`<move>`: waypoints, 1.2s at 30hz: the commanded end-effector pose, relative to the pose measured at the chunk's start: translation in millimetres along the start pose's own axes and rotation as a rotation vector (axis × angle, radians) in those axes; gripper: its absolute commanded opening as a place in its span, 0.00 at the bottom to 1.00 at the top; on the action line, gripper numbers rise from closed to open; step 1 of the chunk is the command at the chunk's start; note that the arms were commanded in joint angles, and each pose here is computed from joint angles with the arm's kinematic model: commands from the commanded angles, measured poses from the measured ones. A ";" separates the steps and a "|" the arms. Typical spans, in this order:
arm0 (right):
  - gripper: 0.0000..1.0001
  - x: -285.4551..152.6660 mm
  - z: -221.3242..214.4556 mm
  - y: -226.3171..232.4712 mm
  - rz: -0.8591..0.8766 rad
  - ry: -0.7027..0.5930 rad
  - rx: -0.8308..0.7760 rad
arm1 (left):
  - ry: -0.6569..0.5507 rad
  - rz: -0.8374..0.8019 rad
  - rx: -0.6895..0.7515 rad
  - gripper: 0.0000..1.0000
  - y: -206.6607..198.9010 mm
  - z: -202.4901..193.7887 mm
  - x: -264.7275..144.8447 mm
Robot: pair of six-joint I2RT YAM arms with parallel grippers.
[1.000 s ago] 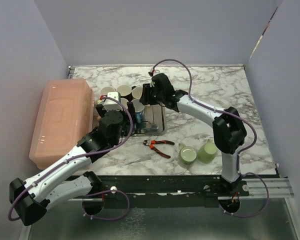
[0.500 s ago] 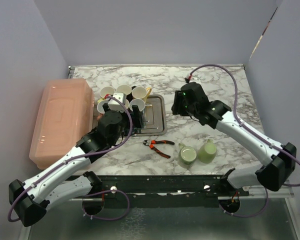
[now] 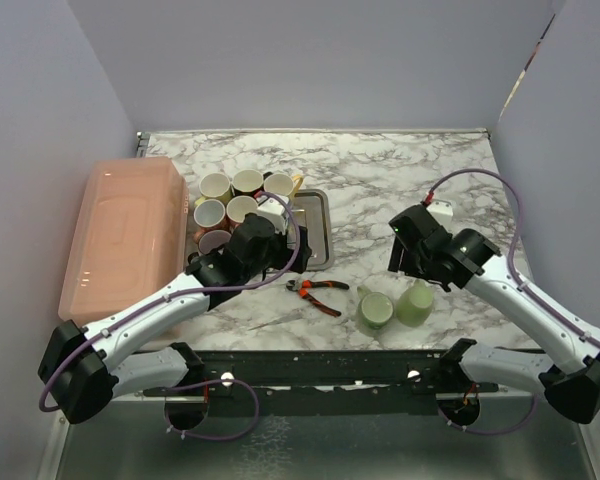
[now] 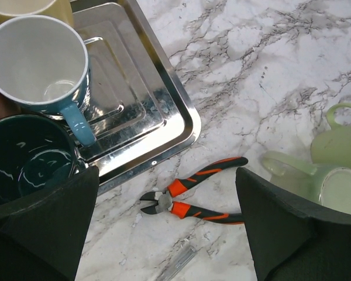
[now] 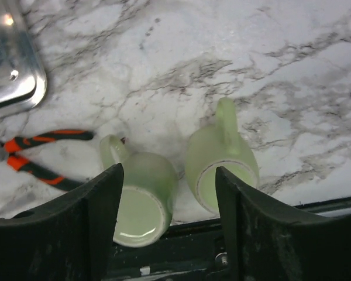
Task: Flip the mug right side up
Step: Place the cup on the tray, then turn over the cup at the center of the board.
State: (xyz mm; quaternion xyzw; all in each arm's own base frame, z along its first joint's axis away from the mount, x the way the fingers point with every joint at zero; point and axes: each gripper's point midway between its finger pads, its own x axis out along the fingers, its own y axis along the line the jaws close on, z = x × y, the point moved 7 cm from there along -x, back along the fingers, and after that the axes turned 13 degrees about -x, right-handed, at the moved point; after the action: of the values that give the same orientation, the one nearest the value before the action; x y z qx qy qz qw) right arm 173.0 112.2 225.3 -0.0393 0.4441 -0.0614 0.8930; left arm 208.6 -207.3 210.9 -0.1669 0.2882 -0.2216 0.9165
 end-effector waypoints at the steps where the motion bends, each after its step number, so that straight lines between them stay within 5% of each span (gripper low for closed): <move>1: 0.64 -25.5 -3.3 17.4 0.356 -0.033 -0.086 | -0.098 -0.003 -0.021 0.99 -8.4 23.7 -2.7; 5: 0.63 -29.3 -25.0 33.6 0.547 0.092 -0.136 | -0.137 0.038 -0.029 0.99 -5.3 28.9 0.9; 12: 0.61 -27.2 -73.0 24.8 0.495 0.333 -0.230 | -0.126 0.086 -0.009 0.99 1.9 21.9 12.2; 22: 0.61 -4.6 -100.9 30.1 0.432 0.448 -0.250 | -0.085 0.084 0.000 0.99 0.4 15.4 24.2; 36: 0.42 41.5 -72.3 30.1 0.076 0.222 -0.133 | -0.031 -0.086 -0.202 0.99 -27.9 4.0 53.2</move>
State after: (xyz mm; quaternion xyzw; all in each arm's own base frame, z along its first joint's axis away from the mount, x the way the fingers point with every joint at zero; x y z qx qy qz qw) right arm 117.5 135.8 145.4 -0.0688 0.6060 0.0604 0.7901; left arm 234.0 -228.7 197.4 -0.2021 0.2783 -0.1915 0.9193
